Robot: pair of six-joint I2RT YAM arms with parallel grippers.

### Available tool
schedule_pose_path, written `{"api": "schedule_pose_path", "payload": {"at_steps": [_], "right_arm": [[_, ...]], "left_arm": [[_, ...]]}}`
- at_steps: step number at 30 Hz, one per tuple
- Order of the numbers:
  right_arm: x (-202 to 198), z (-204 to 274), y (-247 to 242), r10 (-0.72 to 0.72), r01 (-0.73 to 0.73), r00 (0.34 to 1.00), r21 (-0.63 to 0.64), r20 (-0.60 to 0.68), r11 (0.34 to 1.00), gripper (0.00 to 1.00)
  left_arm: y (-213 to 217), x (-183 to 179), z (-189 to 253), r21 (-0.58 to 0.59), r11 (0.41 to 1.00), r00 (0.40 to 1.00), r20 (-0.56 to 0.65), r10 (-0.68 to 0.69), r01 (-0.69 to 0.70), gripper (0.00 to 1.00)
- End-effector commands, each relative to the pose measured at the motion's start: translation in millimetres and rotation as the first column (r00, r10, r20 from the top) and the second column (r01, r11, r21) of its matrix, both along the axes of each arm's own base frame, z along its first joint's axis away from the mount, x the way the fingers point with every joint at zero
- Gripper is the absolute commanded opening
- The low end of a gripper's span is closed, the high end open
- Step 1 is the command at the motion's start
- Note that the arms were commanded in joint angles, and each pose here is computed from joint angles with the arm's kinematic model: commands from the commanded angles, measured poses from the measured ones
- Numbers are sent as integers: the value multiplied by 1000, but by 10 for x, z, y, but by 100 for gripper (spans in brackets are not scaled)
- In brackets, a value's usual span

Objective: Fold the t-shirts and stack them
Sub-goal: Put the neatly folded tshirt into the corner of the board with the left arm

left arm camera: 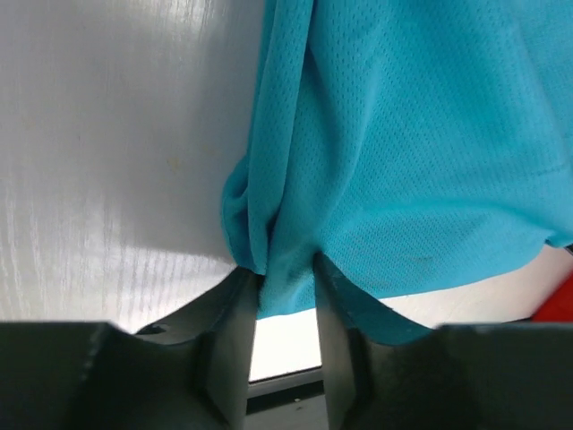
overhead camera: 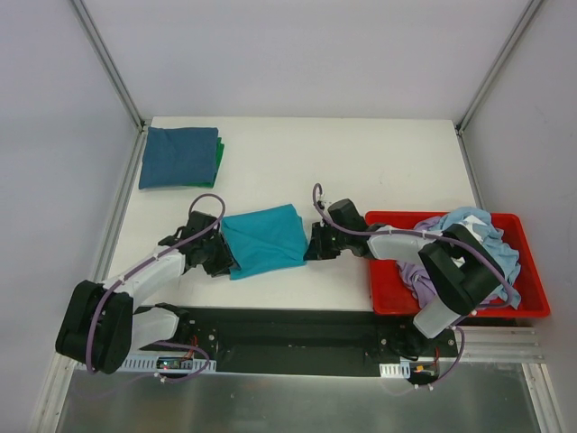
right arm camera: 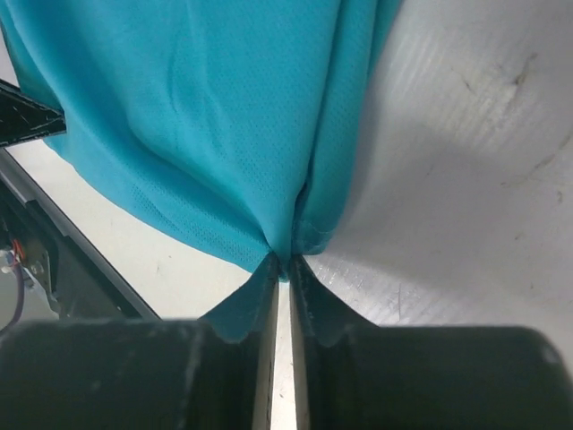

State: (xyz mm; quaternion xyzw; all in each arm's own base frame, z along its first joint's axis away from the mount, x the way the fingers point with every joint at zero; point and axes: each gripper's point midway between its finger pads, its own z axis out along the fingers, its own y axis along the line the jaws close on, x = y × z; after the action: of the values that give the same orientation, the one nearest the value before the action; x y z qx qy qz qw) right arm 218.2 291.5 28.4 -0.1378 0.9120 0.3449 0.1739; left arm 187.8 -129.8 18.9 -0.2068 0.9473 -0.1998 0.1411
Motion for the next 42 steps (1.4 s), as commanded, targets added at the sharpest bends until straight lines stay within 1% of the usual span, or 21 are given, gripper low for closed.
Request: {"api": "schedule_pose_path", "payload": {"at_steps": [1, 3, 4, 8, 11, 16, 17, 18, 19, 21, 22, 23, 24, 25, 26, 27, 30, 33, 36, 38, 42], "right_arm": [[62, 19, 3, -38, 37, 999, -19, -5, 999, 5], [22, -48, -40, -39, 38, 999, -48, -25, 998, 0], [10, -81, -65, -45, 43, 998, -61, -35, 997, 0], [-1, -184, -182, -72, 67, 997, -120, -34, 991, 0], [21, -228, -318, -100, 96, 995, -185, -11, 978, 0], [-26, -127, -289, -72, 71, 997, -150, -4, 986, 1], [-19, -83, -283, -73, 73, 997, -141, 6, 987, 2], [-49, -56, -305, -72, 72, 997, -145, -1, 987, 9], [-39, 19, -287, -69, 70, 998, -131, 14, 989, 14], [42, 237, -239, -64, 70, 996, -97, 64, 993, 23], [85, 355, -247, -74, 82, 993, -94, 88, 992, 28], [137, 509, -240, -80, 90, 989, -87, 122, 992, 38], [180, 666, -254, -85, 99, 984, -78, 157, 992, 49], [227, 859, -260, -92, 107, 974, -60, 205, 992, 58], [286, 1051, -268, -104, 119, 960, -42, 258, 992, 74], [327, 1243, -295, -118, 131, 944, -22, 307, 991, 96], [458, 1833, -463, -201, 206, 863, 41, 463, 978, 96], [546, 2176, -789, -334, 348, 757, 87, 562, 934, 96], [513, 2303, -1107, -419, 447, 662, 122, 621, 886, 96], [436, 2316, -1288, -457, 484, 618, 149, 640, 862, 96], [301, 2219, -1513, -515, 533, 569, 190, 641, 825, 96]], "left_arm": [[85, -96, -161, 40, 999, 997, -72, 20, -17, 22], [104, -126, -204, 50, 998, 996, -88, 26, -21, 8], [113, -153, -232, 55, 998, 995, -100, 26, -21, 0], [215, -246, -341, 96, 994, 987, -147, 58, -44, 0], [230, -297, -349, 97, 994, 984, -168, 58, -42, 0], [120, -296, -202, 26, 1000, 991, -137, 5, -2, 0], [97, -286, -143, 11, 1000, 992, -122, -6, 7, 14], [59, -274, -76, -13, 1000, 994, -104, -21, 20, 26], [31, -243, 6, -31, 999, 997, -74, -34, 32, 34], [11, -167, 165, -46, 998, 999, -9, -36, 36, 58], [1, -116, 269, -53, 998, 999, 32, -36, 38, 65], [-1, -67, 369, -57, 998, 997, 71, -36, 40, 68], [-5, -15, 497, -60, 997, 993, 111, -34, 41, 72], [2, 45, 623, -59, 998, 988, 154, -26, 36, 81], [19, 103, 728, -53, 998, 981, 193, -15, 26, 97], [50, 168, 841, -42, 999, 972, 237, 1, 9, 99], [159, 335, 1047, -8, 998, 948, 315, 54, -55, 99], [246, 464, 1037, 27, 994, 948, 302, 96, -109, 99], [206, 516, 949, 34, 997, 968, 244, 60, -70, 99], [191, 523, 819, 48, 997, 981, 188, 47, -57, 99], [202, 514, 547, 85, 995, 996, 80, 47, -54, 99]]}}
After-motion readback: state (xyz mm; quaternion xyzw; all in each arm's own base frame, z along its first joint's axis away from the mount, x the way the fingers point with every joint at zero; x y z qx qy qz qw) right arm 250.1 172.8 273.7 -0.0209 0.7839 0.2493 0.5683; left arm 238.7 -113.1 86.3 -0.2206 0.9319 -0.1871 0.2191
